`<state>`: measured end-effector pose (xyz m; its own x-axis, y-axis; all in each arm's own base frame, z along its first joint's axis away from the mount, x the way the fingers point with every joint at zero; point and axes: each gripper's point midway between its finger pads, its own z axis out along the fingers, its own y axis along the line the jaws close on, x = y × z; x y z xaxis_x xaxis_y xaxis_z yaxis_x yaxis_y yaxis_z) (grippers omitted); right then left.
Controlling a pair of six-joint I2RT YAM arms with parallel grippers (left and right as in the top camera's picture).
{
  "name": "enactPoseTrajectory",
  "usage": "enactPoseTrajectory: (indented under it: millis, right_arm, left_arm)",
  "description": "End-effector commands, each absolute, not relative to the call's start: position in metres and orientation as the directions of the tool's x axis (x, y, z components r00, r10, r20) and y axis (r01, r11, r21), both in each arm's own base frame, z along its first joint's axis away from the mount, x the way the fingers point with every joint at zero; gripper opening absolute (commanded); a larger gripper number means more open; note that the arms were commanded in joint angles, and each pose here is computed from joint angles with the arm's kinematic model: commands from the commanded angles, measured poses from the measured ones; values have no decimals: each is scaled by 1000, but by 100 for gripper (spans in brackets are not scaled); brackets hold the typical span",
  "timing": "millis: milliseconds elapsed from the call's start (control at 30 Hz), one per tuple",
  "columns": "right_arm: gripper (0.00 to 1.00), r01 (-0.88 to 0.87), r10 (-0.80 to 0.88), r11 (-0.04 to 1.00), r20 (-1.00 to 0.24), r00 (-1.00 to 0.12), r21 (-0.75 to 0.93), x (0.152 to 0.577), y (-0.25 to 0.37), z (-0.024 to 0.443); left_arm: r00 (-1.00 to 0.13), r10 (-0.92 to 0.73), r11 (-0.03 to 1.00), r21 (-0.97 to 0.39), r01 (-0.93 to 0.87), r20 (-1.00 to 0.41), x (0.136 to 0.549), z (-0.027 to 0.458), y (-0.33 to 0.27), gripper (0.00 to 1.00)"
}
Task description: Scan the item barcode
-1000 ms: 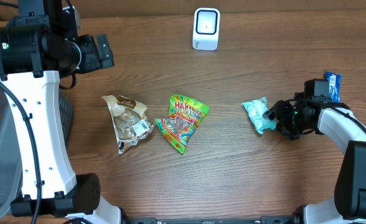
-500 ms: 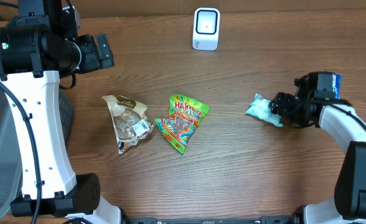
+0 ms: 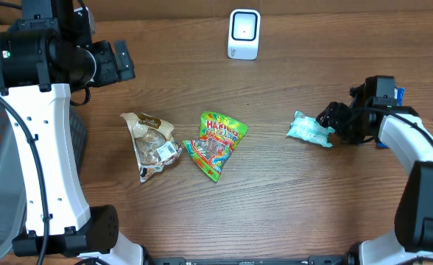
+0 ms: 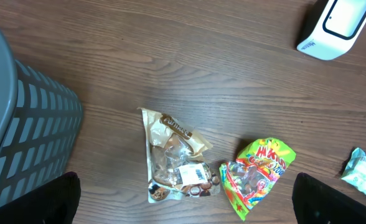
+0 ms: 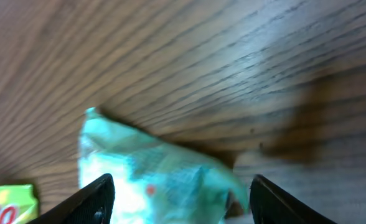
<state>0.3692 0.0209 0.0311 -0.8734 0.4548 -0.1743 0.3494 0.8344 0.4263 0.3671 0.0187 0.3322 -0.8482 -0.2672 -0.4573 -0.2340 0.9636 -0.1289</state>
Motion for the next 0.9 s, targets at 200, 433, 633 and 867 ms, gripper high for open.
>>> enactPoseTrajectory:
  millis: [200,433,633,867]
  right_arm:
    - [75,407,465,822,-55,-884,399,356,23,-22]
    - [53,390,434,750,48,-900,534,350,52,-21]
    - [13,374,413,700,81,-907,608,349,66,-11]
    - [4,312,385,638,60,-921,704,367,80,16]
  left_arm:
    - [-839,-280,960,-149,-238,-467,364,338,15,100]
    - [-839,-280,960,-149,-238,-467,364,338,15,100]
    - [-839,-280,960,-149,-238,-467,364,338,15,100]
    - [-839,-280,960,-149,-238,-467,364,338,15,100]
